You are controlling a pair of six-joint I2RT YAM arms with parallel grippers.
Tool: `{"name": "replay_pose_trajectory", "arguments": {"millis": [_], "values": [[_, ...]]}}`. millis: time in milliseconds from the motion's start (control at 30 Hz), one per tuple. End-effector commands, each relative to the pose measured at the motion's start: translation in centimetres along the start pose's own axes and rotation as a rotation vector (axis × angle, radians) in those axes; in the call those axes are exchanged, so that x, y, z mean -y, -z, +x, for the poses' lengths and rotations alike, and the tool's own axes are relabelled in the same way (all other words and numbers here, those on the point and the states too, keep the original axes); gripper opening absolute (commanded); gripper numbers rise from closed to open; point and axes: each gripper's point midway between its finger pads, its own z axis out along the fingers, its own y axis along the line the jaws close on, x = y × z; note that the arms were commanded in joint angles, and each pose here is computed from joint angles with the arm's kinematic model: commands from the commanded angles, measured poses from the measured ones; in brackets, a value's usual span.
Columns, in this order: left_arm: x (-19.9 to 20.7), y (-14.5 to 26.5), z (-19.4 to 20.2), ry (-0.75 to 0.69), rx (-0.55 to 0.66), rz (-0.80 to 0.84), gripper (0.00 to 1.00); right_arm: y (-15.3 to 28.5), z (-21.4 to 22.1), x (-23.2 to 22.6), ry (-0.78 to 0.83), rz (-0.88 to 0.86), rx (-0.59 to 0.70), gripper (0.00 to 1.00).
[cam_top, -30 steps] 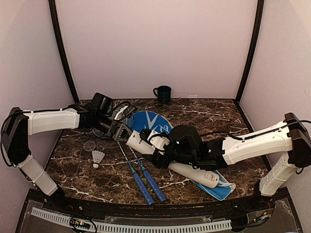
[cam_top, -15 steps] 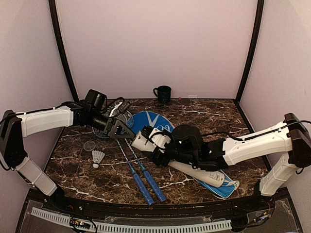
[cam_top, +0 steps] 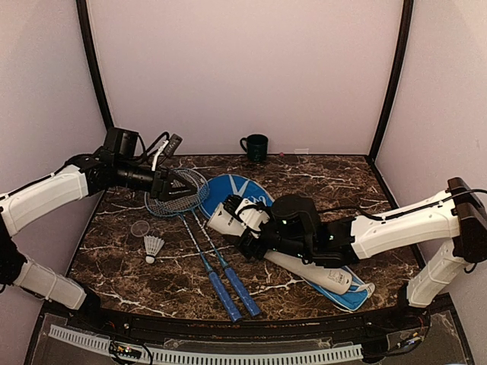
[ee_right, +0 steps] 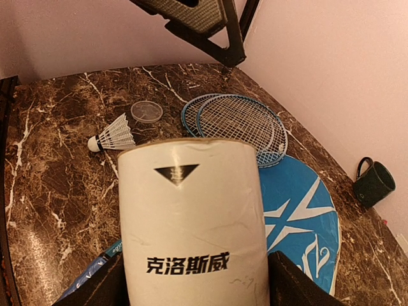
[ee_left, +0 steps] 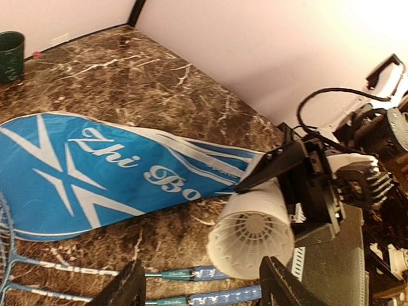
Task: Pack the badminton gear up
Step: Pick up the shuttlecock from the center of the board.
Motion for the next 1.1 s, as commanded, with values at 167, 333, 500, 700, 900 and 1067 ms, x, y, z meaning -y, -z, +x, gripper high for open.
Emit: {"name": "replay_pose_trajectory", "arguments": {"millis": [167, 333, 500, 700, 900, 1067], "values": [[-4.5, 3.1, 1.4, 0.089, 0.082, -0.326, 0.62, 1.0, -1.9, 1.1, -0.052, 0.031, 0.070, 0.72], [-8.1, 5.1, 5.8, 0.290, 0.044, -0.509, 0.60, 0.9, -1.4, 0.9, -0.052, 0.027, 0.062, 0.72], [-9.5, 5.8, 9.7, 0.406, 0.002, -0.592, 0.59, 0.8, -1.0, 0.9, -0.060, 0.026, 0.063, 0.72], [-10.6, 4.8, 12.9, 0.517, -0.081, -0.602, 0.59, 0.9, -0.8, 0.8, -0.072, 0.024, 0.068, 0.72], [-11.4, 4.1, 15.9, 0.614, -0.174, -0.615, 0.52, 1.1, -0.3, 0.9, -0.079, 0.028, 0.062, 0.72], [-11.6, 3.5, 16.8, 0.646, -0.192, -0.599, 0.51, 1.1, 0.0, 0.8, -0.089, 0.027, 0.065, 0.72]]}}
